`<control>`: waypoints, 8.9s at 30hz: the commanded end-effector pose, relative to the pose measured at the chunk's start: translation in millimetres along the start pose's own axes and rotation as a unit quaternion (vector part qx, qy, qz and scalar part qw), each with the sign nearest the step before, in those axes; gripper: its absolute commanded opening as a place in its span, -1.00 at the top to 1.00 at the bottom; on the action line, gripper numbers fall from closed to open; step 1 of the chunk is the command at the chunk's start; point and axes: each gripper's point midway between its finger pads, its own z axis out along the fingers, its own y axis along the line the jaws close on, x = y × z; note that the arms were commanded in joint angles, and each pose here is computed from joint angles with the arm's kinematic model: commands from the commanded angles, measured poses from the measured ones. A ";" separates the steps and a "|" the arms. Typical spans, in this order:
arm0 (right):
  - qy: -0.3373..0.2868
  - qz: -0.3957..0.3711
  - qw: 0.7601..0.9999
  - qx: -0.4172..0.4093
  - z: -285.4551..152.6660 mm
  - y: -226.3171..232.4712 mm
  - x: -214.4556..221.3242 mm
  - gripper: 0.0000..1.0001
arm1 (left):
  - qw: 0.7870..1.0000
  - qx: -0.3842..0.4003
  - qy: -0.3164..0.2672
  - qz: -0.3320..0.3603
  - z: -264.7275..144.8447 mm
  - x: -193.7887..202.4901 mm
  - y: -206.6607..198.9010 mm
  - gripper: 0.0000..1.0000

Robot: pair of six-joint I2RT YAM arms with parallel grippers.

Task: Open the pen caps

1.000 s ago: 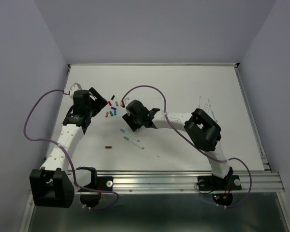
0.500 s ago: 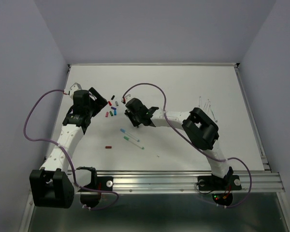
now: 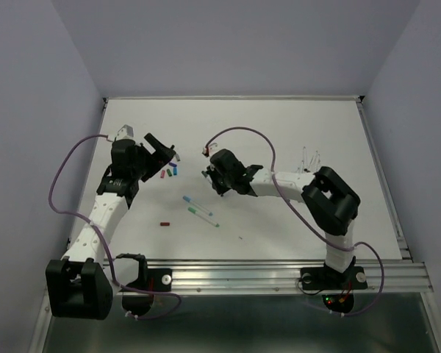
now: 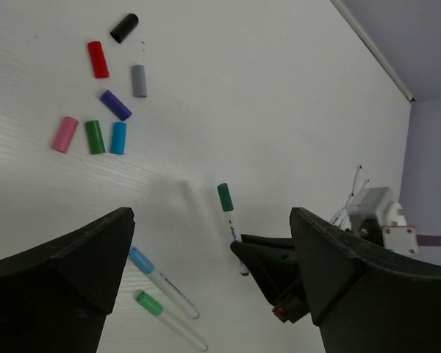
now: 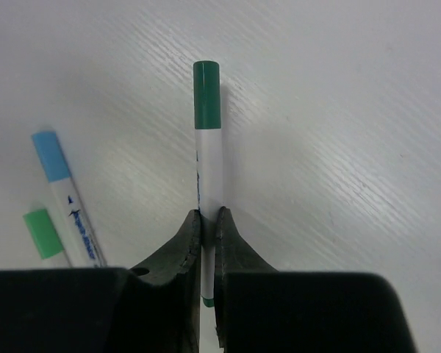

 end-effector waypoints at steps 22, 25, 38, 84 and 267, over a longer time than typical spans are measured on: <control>-0.216 0.052 0.960 -0.169 -134.2 44.0 -112.1 0.99 | 0.983 0.178 0.047 0.000 -0.7 41.2 -108.2 -0.63; -0.214 0.050 0.960 -0.175 -137.3 45.6 -110.2 0.99 | 0.984 0.171 0.041 -0.001 2.0 39.6 -106.9 -0.36; -0.206 0.046 0.959 -0.190 -140.0 49.9 -103.2 0.99 | 0.984 0.172 0.053 0.005 12.4 47.5 -109.5 0.62; -0.185 0.028 0.963 -0.192 -180.1 60.0 -34.5 0.51 | 0.987 0.143 -0.067 -0.033 28.0 -51.7 -96.6 1.00; -0.019 -0.050 0.998 -0.024 2.1 10.3 -22.7 0.98 | 1.000 0.005 -0.013 -0.003 4.2 -39.3 14.7 -0.98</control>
